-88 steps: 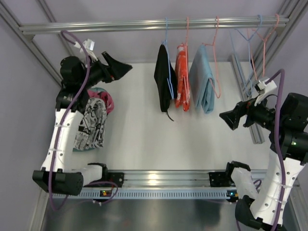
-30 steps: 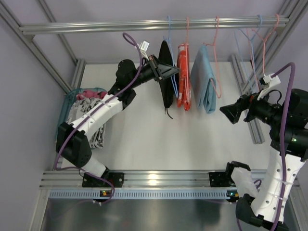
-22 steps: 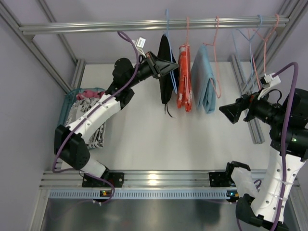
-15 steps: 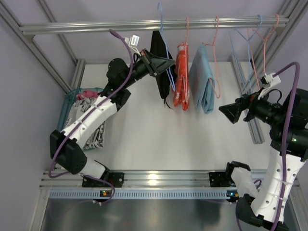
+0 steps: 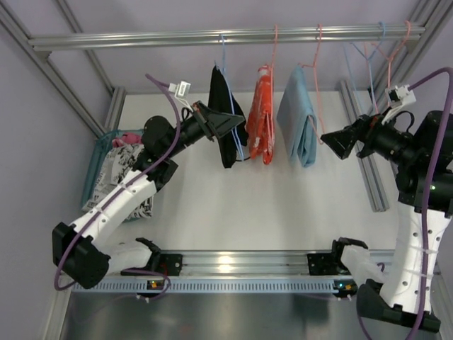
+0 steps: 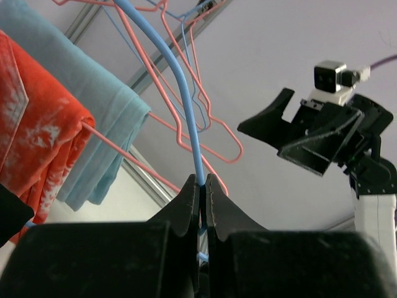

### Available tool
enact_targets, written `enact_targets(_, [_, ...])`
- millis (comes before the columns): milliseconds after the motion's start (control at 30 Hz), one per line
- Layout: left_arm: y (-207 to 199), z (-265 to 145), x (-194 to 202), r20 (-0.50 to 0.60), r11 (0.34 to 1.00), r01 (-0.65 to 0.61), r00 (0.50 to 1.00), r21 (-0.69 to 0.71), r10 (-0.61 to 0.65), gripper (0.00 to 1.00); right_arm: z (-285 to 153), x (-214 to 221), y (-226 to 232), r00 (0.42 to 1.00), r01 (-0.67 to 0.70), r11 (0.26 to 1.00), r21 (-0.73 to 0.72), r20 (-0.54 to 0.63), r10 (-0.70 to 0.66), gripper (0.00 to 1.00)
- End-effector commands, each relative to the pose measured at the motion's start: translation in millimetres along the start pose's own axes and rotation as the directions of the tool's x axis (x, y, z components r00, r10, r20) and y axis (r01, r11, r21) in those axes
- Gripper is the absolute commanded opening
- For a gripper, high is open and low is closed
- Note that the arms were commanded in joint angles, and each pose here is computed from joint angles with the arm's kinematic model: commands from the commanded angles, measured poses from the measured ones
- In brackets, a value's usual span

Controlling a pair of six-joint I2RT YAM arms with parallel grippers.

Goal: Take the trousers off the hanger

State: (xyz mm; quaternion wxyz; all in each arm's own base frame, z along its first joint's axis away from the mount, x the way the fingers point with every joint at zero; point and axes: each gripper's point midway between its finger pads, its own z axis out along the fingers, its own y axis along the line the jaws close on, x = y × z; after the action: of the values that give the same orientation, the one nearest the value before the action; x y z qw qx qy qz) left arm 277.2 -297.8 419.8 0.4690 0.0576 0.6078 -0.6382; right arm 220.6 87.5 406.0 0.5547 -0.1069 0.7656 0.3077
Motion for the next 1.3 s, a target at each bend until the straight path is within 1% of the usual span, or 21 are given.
enact_targets(0, [-73,-23,-30,0.161,0.94,-0.267,0.958,0.212,0.236,0.0,13,-33,13,0.996,0.045,0.998,-0.043,0.073,-0.042,0.99])
enact_targets(67, [-70,-30,-21,0.155,0.941,-0.269,0.958,0.204,0.24,0.0,22,-45,12,0.995,0.061,0.998,-0.033,0.083,-0.058,0.99])
enact_targets(167, [-63,-36,-10,0.144,0.948,-0.257,0.962,0.189,0.232,0.0,41,-51,34,0.994,0.094,0.991,-0.1,0.07,-0.087,0.99])
enact_targets(233, [-57,-38,-7,0.146,0.954,-0.245,0.964,0.172,0.221,0.0,54,-55,33,0.992,0.107,0.989,-0.106,0.072,-0.1,0.99])
enact_targets(300, [-55,-40,-5,0.148,0.959,-0.232,0.967,0.165,0.209,0.0,65,-63,47,0.985,0.155,0.978,-0.138,0.104,-0.141,0.99])
enact_targets(333, [-54,-40,-5,0.152,0.961,-0.226,0.967,0.159,0.203,0.0,77,-63,48,0.986,0.151,0.977,-0.149,0.087,-0.139,0.99])
enact_targets(367, [-55,-42,-6,0.156,0.96,-0.229,0.966,0.16,0.204,0.0,81,-73,61,0.982,0.171,0.971,-0.17,0.107,-0.154,0.99])
enact_targets(400, [-56,-42,-5,0.156,0.96,-0.23,0.966,0.162,0.205,0.0,97,-73,59,0.986,0.16,0.972,-0.173,0.083,-0.148,0.99])
enact_targets(433, [-55,-43,-5,0.156,0.959,-0.233,0.966,0.161,0.209,0.0,103,-79,62,0.983,0.171,0.97,-0.175,0.094,-0.156,0.99])
enact_targets(467, [-57,-45,-6,0.159,0.957,-0.239,0.964,0.165,0.213,0.0,104,-90,78,0.975,0.203,0.959,-0.197,0.13,-0.18,0.99])
enact_targets(533, [-59,-46,-5,0.16,0.953,-0.252,0.961,0.169,0.226,0.0,123,-91,91,0.973,0.22,0.948,-0.231,0.123,-0.196,0.99])
enact_targets(567, [-62,-48,-6,0.163,0.95,-0.26,0.959,0.174,0.232,0.0,122,-95,117,0.968,0.241,0.925,-0.294,0.139,-0.208,1.0])
enact_targets(600, [-63,-48,-6,0.163,0.949,-0.263,0.958,0.174,0.235,0.0,137,-88,122,0.974,0.225,0.922,-0.315,0.104,-0.202,0.99])
enact_targets(700, [-68,-50,-9,0.176,0.946,-0.271,0.955,0.179,0.241,0.0,147,-74,150,0.981,0.192,0.9,-0.391,0.064,-0.182,0.99])
enact_targets(733, [-70,-51,-11,0.184,0.944,-0.275,0.952,0.18,0.243,0.0,156,-68,154,0.984,0.177,0.9,-0.397,0.046,-0.173,0.99])
enact_targets(800, [-71,-52,-13,0.188,0.944,-0.279,0.951,0.179,0.245,0.0,166,-60,164,0.995,0.094,0.912,-0.4,0.004,-0.101,0.99])
enact_targets(867, [-73,-53,-13,0.187,0.943,-0.28,0.951,0.179,0.247,0.0,169,-61,176,0.996,0.085,0.914,-0.396,0.012,-0.088,0.99])
enact_targets(967, [-78,-54,-15,0.193,0.939,-0.289,0.948,0.186,0.254,0.0,177,-53,195,0.997,0.058,0.895,-0.441,-0.016,-0.072,0.96])
enact_targets(1067, [-81,-54,-18,0.199,0.938,-0.288,0.948,0.191,0.25,0.0,183,-39,211,0.996,0.016,0.865,-0.502,-0.067,-0.058,0.85])
enact_targets(1200, [-83,-54,-21,0.208,0.938,-0.289,0.946,0.19,0.249,0.0,191,-15,229,0.987,-0.027,0.817,-0.576,-0.143,-0.068,0.67])
enact_targets(1267, [-86,-54,-21,0.202,0.935,-0.294,0.946,0.197,0.254,0.0,191,-7,234,0.983,-0.057,0.804,-0.593,-0.172,-0.058,0.61])
